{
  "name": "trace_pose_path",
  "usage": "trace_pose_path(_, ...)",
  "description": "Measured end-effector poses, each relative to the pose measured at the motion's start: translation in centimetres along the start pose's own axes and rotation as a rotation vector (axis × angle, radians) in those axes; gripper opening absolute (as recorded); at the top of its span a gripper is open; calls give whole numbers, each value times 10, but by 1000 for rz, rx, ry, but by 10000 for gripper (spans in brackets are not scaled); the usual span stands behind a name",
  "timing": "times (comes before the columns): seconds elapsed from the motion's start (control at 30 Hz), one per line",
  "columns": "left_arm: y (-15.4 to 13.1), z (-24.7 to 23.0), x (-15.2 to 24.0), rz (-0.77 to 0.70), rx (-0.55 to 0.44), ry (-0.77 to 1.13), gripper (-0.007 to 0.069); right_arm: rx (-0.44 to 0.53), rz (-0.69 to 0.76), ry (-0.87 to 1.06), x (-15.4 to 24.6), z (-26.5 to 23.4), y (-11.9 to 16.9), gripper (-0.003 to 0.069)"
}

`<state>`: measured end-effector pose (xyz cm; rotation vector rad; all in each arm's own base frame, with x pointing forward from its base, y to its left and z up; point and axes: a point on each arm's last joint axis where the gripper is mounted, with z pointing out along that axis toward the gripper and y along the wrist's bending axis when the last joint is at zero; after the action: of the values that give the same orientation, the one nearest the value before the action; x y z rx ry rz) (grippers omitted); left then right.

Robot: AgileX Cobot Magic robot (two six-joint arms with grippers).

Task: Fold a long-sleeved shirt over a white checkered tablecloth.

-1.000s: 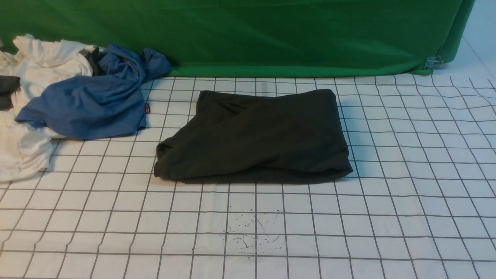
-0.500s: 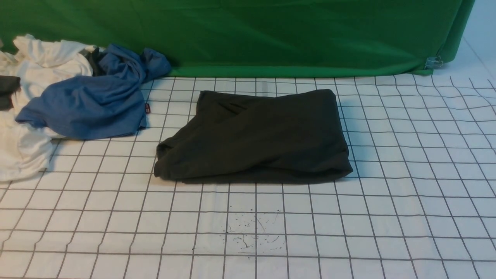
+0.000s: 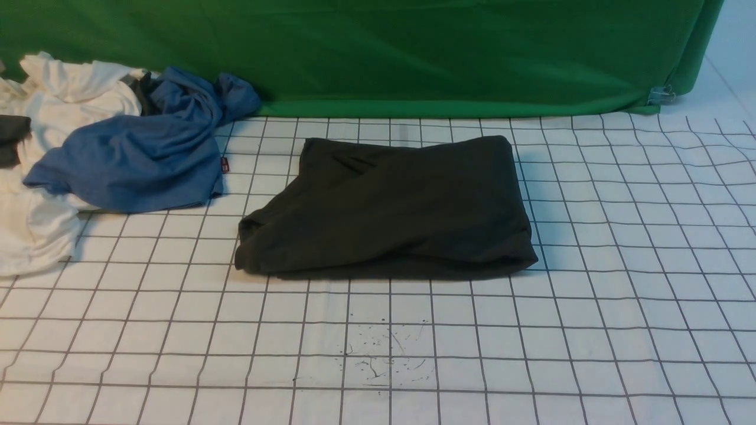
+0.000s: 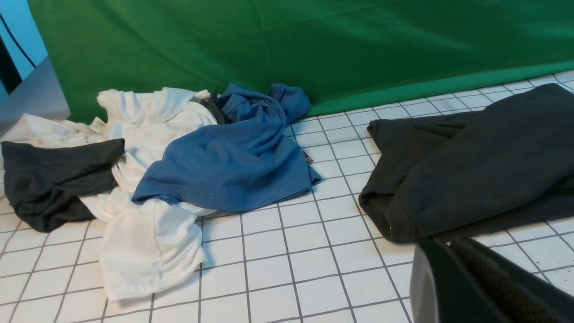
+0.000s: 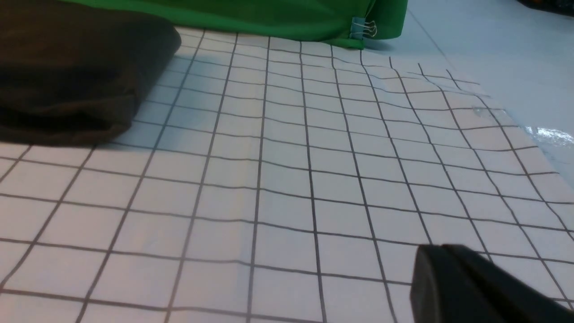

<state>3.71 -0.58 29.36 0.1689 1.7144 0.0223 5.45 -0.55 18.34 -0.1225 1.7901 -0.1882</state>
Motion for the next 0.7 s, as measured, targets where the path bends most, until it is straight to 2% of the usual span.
trace_pose_path(0.5,2,1,0,26,-18,-12,-31,0,0,0,0,0,0,50)
trace_pose_path(0.7,1,17,17,5,-45,-138,-31,0,0,0,0,0,0,67)
